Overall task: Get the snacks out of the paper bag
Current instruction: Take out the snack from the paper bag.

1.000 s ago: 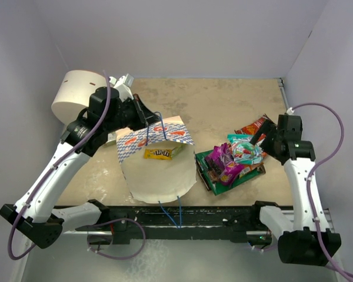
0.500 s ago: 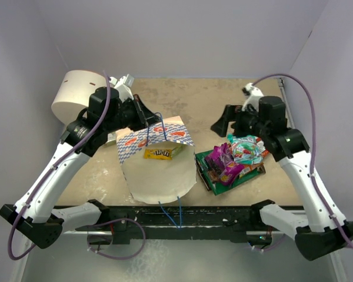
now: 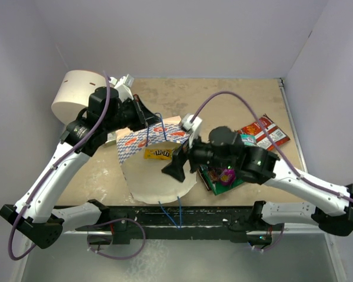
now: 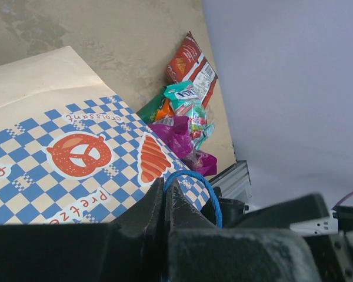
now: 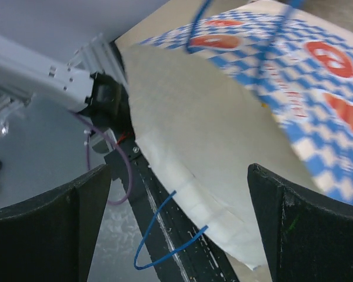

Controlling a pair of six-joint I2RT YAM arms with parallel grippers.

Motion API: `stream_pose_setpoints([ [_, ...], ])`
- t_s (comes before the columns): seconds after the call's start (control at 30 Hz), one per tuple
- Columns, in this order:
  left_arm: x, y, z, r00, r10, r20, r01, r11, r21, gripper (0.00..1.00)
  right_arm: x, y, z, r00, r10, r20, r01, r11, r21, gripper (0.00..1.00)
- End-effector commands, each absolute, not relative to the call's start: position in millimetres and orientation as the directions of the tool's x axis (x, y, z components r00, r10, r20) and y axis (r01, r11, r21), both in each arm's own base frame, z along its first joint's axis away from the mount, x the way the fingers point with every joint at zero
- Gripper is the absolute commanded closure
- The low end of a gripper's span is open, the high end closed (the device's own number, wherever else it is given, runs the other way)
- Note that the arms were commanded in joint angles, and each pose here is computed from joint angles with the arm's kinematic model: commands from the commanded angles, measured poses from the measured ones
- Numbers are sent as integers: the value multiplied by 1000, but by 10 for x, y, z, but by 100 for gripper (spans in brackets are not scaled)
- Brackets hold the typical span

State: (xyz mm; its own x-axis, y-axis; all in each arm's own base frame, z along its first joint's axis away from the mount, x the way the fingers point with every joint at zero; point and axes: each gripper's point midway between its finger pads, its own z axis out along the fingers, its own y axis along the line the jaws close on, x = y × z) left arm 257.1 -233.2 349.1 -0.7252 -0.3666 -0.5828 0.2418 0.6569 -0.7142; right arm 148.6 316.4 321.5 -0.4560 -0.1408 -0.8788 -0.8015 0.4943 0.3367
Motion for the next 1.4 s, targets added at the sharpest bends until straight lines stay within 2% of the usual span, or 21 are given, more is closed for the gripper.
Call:
stream_pose_setpoints([
  [0.0, 2579, -2359, 3637, -705, -375, -602, 287, 626, -725, 100, 1281, 3457, 3168, -256, -188, -948, -884, 443, 150, 1],
  [0.1, 2593, -2359, 3653, -697, -380, -609, 292, 625, -724, 100, 956, 3547, 3066, -77, -210, -975, -961, 277, 16, 1],
  [0.17, 2618, -2375, 3661, -694, -386, -608, 293, 620, -728, 100, 833, 3530, 2927, 43, -233, -971, -972, 216, -95, 1],
  [0.27, 2646, -2411, 3712, -697, -382, -606, 301, 611, -732, 100, 959, 3491, 2693, 152, -321, -935, -944, 232, -233, 0],
  [0.37, 2638, -2413, 3748, -695, -387, -607, 306, 604, -736, 100, 1172, 3546, 2387, 259, -454, -852, -894, 220, -389, 1],
  [0.47, 2607, -2396, 3780, -691, -394, -606, 308, 598, -740, 100, 1312, 3714, 2007, 319, -544, -776, -860, 179, -478, 18],
  [0.53, 2599, -2397, 3762, -697, -398, -597, 299, 595, -746, 100, 1498, 3845, 1966, 338, -542, -770, -812, 245, -529, 34],
  [0.6, 2600, -2426, 3734, -707, -397, -586, 297, 585, -755, 100, 1594, 3989, 1883, 366, -548, -752, -789, 246, -563, 37],
  [0.77, 2611, -2511, 3750, -727, -381, -571, 310, 560, -768, 100, 2005, 4097, 1484, 341, -635, -693, -732, 283, -620, 34],
  [0.9, 2604, -2466, 3793, -708, -369, -602, 330, 582, -744, 100, 2379, 4016, 1431, 297, -621, -725, -757, 309, -576, 33],
  [1.03, 2587, -2521, 3789, -722, -329, -609, 359, 574, -736, 100, 2477, 4080, 1297, 357, -633, -687, -758, 235, -609, 25],
  [1.13, 2591, -2548, 3789, -725, -302, -619, 380, 574, -725, 100, 2577, 4145, 1181, 347, -658, -668, -745, 239, -622, 17],
  [1.27, 2604, -2566, 3828, -720, -265, -641, 410, 583, -701, 100, 2680, 4284, 1108, 349, -667, -658, -735, 241, -633, 14],
  [1.37, 2598, -2571, 3834, -720, -242, -651, 425, 588, -688, 100, 2846, 4346, 1103, 306, -694, -652, -699, 301, -648, 13],
])
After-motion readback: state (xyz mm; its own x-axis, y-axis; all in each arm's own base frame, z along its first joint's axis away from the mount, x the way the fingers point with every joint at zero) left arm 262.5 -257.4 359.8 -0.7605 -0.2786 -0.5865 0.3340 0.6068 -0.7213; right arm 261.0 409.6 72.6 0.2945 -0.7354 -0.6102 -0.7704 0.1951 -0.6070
